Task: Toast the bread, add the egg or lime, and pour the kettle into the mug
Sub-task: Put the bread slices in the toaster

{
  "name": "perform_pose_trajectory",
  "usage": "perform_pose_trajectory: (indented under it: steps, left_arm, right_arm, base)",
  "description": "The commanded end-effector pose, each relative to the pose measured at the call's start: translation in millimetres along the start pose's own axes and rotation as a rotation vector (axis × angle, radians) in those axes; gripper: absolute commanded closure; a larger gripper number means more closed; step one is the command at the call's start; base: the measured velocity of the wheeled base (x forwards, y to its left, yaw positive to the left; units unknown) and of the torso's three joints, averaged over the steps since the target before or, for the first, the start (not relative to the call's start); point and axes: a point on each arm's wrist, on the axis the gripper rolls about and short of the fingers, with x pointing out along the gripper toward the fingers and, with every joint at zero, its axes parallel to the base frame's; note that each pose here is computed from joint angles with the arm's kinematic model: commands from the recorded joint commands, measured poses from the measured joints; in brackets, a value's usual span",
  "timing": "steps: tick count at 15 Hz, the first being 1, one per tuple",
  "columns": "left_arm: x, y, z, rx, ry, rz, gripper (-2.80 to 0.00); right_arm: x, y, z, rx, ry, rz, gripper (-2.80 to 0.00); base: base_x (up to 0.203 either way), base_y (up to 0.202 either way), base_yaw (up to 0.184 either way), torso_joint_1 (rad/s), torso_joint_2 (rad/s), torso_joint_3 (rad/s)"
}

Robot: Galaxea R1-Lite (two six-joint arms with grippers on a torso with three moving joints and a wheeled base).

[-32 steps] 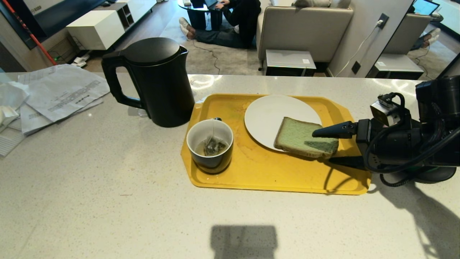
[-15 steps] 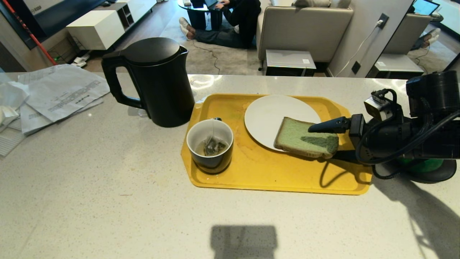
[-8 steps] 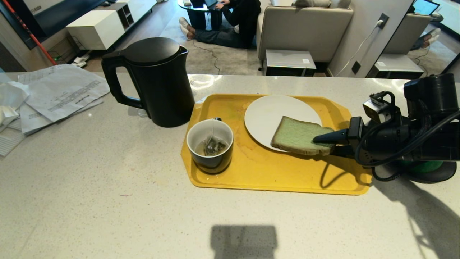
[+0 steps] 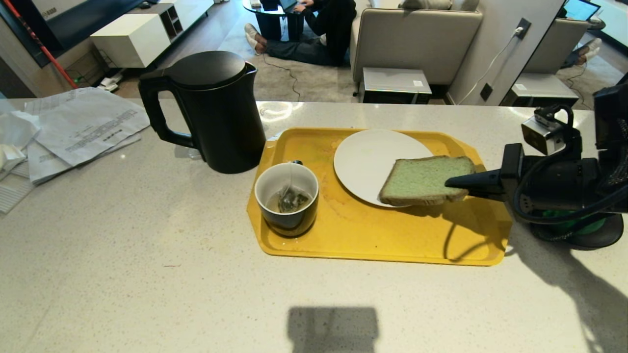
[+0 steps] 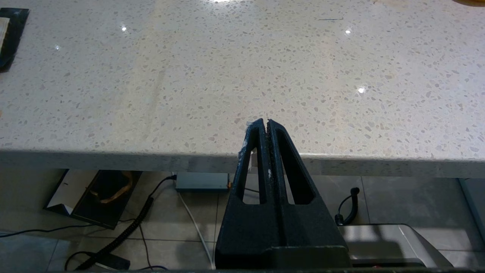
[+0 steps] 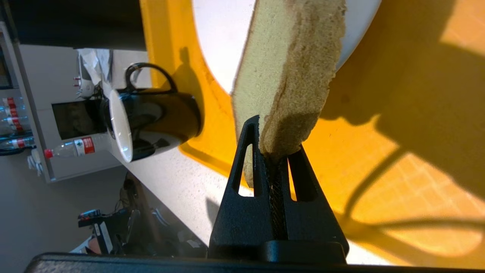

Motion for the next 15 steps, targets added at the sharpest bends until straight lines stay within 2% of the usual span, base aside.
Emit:
perform_pose_trajectory:
  steps: [1,2,6,8,10,12,14,15]
  left_arm:
    - [0,0.0,0,0.000,0.000,0.000,0.00]
    - [0,0.0,0,0.000,0.000,0.000,0.00]
    - [0,0.0,0,0.000,0.000,0.000,0.00]
    - [0,0.0,0,0.000,0.000,0.000,0.00]
    - [0,0.0,0,0.000,-0.001,0.000,0.00]
    - [0,0.0,0,0.000,-0.001,0.000,0.00]
    - [0,0.0,0,0.000,0.000,0.000,0.00]
    - [0,0.0,0,0.000,0.000,0.000,0.00]
  right_arm:
    - [-34,21,-5,-0.041,-0.048,0.024,0.00]
    - [-46,27,-8,-0.071,-0.060,0.008,0.00]
    - [-112,58,-26,-0.302,-0.190,-0.037,0.00]
    - [-147,67,-44,-0.421,-0.230,-0.098,0.00]
    - [-180,69,-66,-0.566,-0.294,-0.219,0.00]
    - [-209,67,-87,-0.672,-0.361,-0.359,0.00]
    - [-228,61,-105,-0.749,-0.391,-0.500,0.00]
    - [-236,59,-112,-0.761,-0.394,-0.523,0.00]
  base:
    - [0.000,0.000,0.000,0.000,0.00,0.000]
    - [0.000,0.000,0.000,0.000,0.00,0.000]
    - [0.000,0.000,0.000,0.000,0.00,0.000]
    - [0.000,0.000,0.000,0.000,0.00,0.000]
    - [0.000,0.000,0.000,0.000,0.00,0.000]
    - [0.000,0.000,0.000,0.000,0.00,0.000]
    - [0.000,0.000,0.000,0.000,0.00,0.000]
    - [0.000,0.000,0.000,0.000,0.00,0.000]
